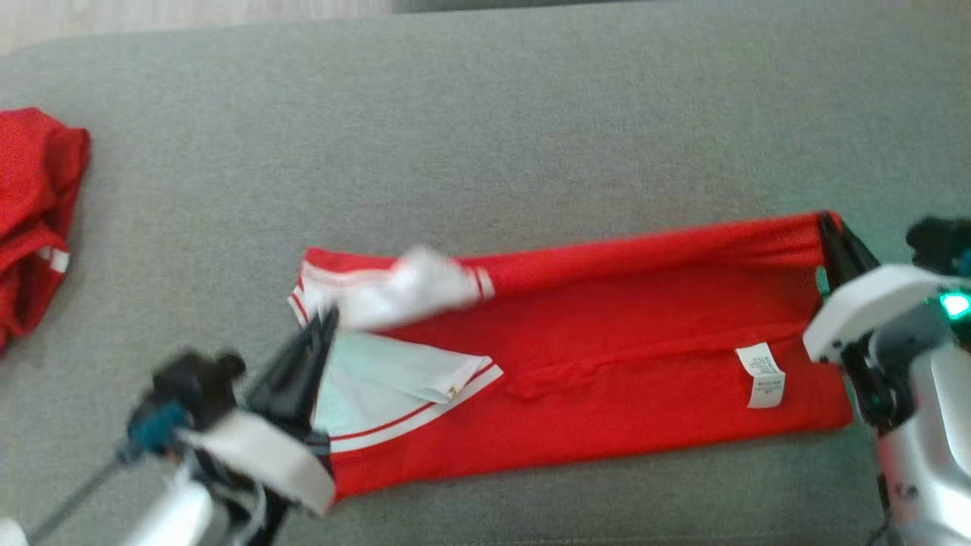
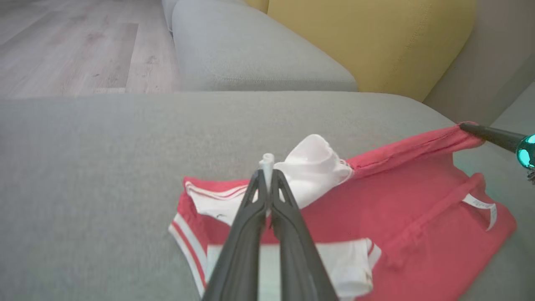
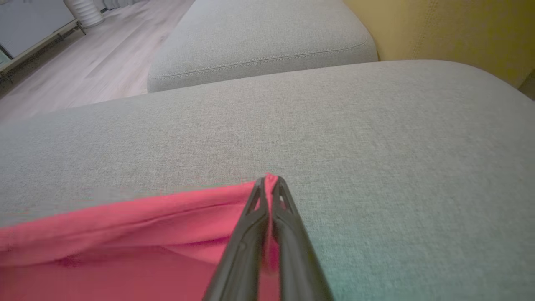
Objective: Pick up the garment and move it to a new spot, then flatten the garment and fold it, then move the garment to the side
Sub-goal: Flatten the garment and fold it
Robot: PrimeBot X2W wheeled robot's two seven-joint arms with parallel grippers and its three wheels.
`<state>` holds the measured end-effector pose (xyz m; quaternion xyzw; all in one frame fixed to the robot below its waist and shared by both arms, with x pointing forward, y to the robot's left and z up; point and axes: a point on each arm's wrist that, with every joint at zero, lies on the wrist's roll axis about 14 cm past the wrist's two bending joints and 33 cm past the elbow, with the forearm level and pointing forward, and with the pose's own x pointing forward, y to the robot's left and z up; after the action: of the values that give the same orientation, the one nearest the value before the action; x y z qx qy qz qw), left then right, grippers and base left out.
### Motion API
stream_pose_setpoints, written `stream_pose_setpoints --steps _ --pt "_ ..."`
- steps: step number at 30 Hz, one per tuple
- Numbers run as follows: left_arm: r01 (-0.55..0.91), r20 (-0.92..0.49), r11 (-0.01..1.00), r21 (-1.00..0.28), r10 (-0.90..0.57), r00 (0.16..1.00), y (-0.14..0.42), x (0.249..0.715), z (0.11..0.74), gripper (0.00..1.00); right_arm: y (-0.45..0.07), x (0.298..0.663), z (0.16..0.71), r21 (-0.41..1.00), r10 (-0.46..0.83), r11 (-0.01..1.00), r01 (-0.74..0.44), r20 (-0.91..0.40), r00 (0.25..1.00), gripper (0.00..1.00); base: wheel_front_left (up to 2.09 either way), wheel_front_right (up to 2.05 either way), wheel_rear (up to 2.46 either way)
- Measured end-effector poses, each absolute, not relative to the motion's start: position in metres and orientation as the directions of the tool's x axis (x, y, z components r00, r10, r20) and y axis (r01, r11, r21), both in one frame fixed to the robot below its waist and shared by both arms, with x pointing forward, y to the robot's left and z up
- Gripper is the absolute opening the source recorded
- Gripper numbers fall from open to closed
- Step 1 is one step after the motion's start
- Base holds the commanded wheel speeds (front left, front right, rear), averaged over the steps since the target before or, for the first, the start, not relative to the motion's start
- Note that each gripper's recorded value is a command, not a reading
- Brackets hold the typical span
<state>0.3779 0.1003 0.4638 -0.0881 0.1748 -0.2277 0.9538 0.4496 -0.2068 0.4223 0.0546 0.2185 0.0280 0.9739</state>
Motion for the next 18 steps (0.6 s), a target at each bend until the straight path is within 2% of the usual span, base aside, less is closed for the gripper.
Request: stream_pose_setpoints --steps 3,7,18 --pt "0.382 -0.301 0.878 -0.287 -0.461 0.835 0.093 0.359 0.453 0.0 -0.208 0.439 0.42 0.128 0.069 0.992 -0.016 -0.426 0.902 0.0 0.0 0.0 0.0" --pt "0.364 -0.263 0.876 -0.316 -0.45 0.854 0.085 0.355 0.454 0.0 -0.208 0.428 0.416 0.138 0.057 0.99 0.003 -0.432 0.9 0.0 0.0 0.0 0.0" --pt "0.33 -0.316 0.891 -0.312 -0.424 0.849 0.091 0.33 0.429 0.0 -0.211 0.406 0.411 0.141 0.033 0.989 0.033 -0.446 0.895 0.02 0.0 0.0 0.0"
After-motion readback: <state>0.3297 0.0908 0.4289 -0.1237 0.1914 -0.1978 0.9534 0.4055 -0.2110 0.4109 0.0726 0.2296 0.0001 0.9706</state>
